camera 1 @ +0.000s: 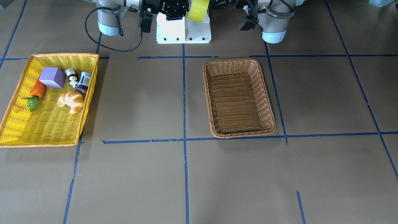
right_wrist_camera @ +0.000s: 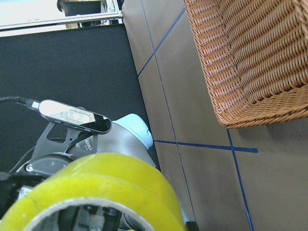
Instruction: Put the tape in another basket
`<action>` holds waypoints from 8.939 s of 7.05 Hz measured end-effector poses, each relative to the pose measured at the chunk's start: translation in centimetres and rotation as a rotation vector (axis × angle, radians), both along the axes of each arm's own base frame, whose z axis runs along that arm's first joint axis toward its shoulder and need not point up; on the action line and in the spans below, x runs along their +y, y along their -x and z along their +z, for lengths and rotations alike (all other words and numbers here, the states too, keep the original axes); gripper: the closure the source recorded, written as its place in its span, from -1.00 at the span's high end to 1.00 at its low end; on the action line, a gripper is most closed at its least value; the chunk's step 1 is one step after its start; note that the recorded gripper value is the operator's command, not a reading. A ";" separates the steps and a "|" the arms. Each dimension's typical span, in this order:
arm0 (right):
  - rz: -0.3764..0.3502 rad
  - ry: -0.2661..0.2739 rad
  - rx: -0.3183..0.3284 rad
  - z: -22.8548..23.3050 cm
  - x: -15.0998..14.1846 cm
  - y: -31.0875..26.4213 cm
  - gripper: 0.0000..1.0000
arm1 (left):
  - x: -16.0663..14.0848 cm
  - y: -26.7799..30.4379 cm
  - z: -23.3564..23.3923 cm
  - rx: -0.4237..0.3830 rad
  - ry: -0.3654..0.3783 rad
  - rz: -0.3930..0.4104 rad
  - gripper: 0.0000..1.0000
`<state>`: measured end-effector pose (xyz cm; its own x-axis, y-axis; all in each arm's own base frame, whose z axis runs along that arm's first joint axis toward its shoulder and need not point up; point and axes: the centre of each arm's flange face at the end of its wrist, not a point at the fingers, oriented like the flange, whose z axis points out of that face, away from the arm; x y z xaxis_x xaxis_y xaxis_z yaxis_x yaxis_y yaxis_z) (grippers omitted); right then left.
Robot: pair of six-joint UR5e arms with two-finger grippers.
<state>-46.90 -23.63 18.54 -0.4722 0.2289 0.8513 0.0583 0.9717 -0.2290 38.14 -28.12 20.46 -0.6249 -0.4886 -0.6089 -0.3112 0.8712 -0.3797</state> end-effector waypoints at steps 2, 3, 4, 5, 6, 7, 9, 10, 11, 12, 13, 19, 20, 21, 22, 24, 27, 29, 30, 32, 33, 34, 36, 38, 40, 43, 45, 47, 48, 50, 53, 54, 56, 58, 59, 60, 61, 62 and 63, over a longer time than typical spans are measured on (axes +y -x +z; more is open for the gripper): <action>0.003 0.000 -0.002 -0.1 0.0 0.0 0.99 | 0.2 0.2 0.0 0.004 -0.003 0.003 -1.00; 0.006 0.001 -0.002 0.0 0.0 0.0 0.99 | 0.2 0.3 0.0 0.007 -0.003 0.004 -1.00; 0.007 0.002 -0.001 0.0 0.0 0.0 0.99 | 0.3 0.4 0.1 0.008 -0.004 0.005 -1.00; 0.008 0.002 -0.001 0.0 0.0 0.0 0.99 | 0.3 0.5 0.1 0.008 -0.005 0.006 -1.00; 0.009 0.001 0.000 0.0 -0.1 0.0 0.99 | 0.3 0.6 0.2 0.007 -0.007 0.006 -1.00; 0.014 0.001 -0.001 0.0 -0.2 -0.1 0.99 | 0.4 0.9 0.5 0.001 -0.015 0.012 -1.00; 0.045 0.004 0.009 0.3 -1.6 -0.9 0.99 | 0.1 1.5 1.2 -0.027 -0.033 0.017 -1.00; 0.069 0.002 0.038 0.6 -3.3 -1.6 0.99 | -0.8 1.8 1.6 -0.061 -0.042 0.012 -1.00; 0.098 0.004 0.113 0.9 -6.1 -2.6 0.99 | -2.2 2.0 2.0 -0.127 -0.047 0.008 -1.00; 0.124 0.005 0.234 1.4 -9.7 -3.7 0.99 | -4.0 2.3 2.1 -0.221 -0.043 0.009 -1.00; 0.146 -0.014 0.376 2.0 -13.0 -4.9 0.99 | -6.1 2.7 2.0 -0.333 -0.043 0.016 -1.00; 0.229 -0.045 1.137 10.1 -24.8 -10.6 0.99 | -13.7 -0.1 3.1 -0.984 -0.190 0.009 -1.00; 0.209 -0.115 1.234 11.4 -26.1 -12.1 0.99 | -14.7 -1.0 3.5 -1.081 -0.234 -0.004 -1.00; 0.180 -0.197 1.311 12.4 -27.3 -14.0 0.99 | -15.8 -2.1 3.8 -1.175 -0.282 -0.018 -1.00; 0.149 -0.278 1.363 13.3 -28.2 -16.0 0.99 | -16.6 -3.3 4.6 -1.257 -0.334 -0.030 -1.00; 0.087 -0.360 1.373 15.4 -29.5 -20.8 0.99 | -17.2 -7.2 6.3 -1.355 -0.391 -0.041 -1.00; 0.049 -0.402 1.370 18.5 -30.0 -25.5 0.99 | -16.0 -9.8 7.7 -1.398 -0.415 -0.026 0.49; 0.041 -0.400 1.360 18.9 -29.9 -25.9 0.99 | -15.6 -10.3 8.0 -1.422 -0.422 -0.052 1.00; 0.037 -0.397 1.356 19.0 -29.9 -26.0 0.99 | -15.5 -10.5 8.0 -1.429 -0.425 -0.061 1.00; 0.026 -0.420 1.350 19.4 -30.1 -27.0 0.99 | -16.0 -8.9 7.7 -1.451 -0.471 -0.058 1.00; 0.006 -0.452 1.341 20.5 -30.2 -28.7 0.99 | -17.1 -6.2 7.1 -1.468 -0.530 -0.045 1.00; -0.025 -0.475 1.329 22.9 -29.7 -31.2 0.99 | -18.8 -2.3 7.3 -1.469 -0.580 -0.022 1.00; -0.080 -0.491 1.284 28.9 -27.6 -37.5 0.99 | -21.9 6.1 11.2 -1.448 -0.652 0.012 1.00; -0.108 -0.490 1.217 36.7 -25.0 -45.3 0.99 | -23.9 16.5 18.5 -1.431 -0.714 0.032 1.00; -0.102 -0.483 1.199 43.4 -23.7 -51.4 0.99 | -24.0 27.7 27.9 -1.426 -0.742 0.039 1.00; -0.089 -0.448 1.222 46.2 -23.1 -54.3 0.99 | -22.3 36.0 39.0 -1.439 -0.618 0.064 1.00; -0.109 -0.431 1.268 47.3 -22.7 -54.8 0.99 | -21.2 39.4 42.4 -1.452 -0.595 0.050 1.00; -0.123 -0.408 1.273 48.3 -22.5 -54.9 0.99 | -20.9 42.3 43.7 -1.464 -0.595 0.028 1.00; -0.125 -0.404 1.271 48.5 -22.5 -54.9 0.99 | -20.8 43.1 44.0 -1.467 -0.606 0.027 1.00; -0.124 -0.402 1.269 48.6 -22.5 -54.9 0.99 | -20.6 43.8 44.4 -1.465 -0.641 0.034 1.00; -0.124 -0.397 1.262 48.7 -22.5 -54.9 0.99 | -20.6 44.1 44.4 -1.485 -0.659 0.040 1.00; -0.123 -0.385 1.248 49.1 -22.4 -55.0 0.99 | -20.5 44.1 44.4 -1.490 -0.660 0.042 1.00; -0.116 -0.356 1.223 50.0 -22.1 -55.5 0.99 | -20.4 44.2 44.7 -1.507 -0.660 0.052 1.00; -0.112 -0.342 1.217 50.4 -21.9 -55.9 0.99 | -20.1 44.3 45.3 -1.531 -0.657 0.065 1.00; -0.105 -0.342 1.219 50.3 -21.9 -56.1 0.99 | -20.1 44.4 45.5 -1.533 -0.655 0.068 1.00; -0.095 -0.349 1.223 49.9 -22.1 -56.4 0.99 | -19.9 44.4 45.7 -1.533 -0.653 0.071 1.00; -0.086 -0.358 1.228 49.3 -22.5 -56.6 0.99 | -19.5 44.4 46.0 -1.533 -0.651 0.074 1.00; -0.079 -0.361 1.231 48.9 -22.7 -56.7 0.99 | -19.3 44.4 46.2 -1.532 -0.650 0.075 1.00; -0.072 -0.348 1.233 48.5 -22.8 -56.7 0.99 | -19.3 44.4 46.2 -1.532 -0.649 0.075 1.00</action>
<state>9.80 -46.41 67.05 0.6711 -0.1002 0.7346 0.0442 0.9945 0.0952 -6.21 -47.39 66.69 0.7145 0.0747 -0.6957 -0.0628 0.9971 0.0426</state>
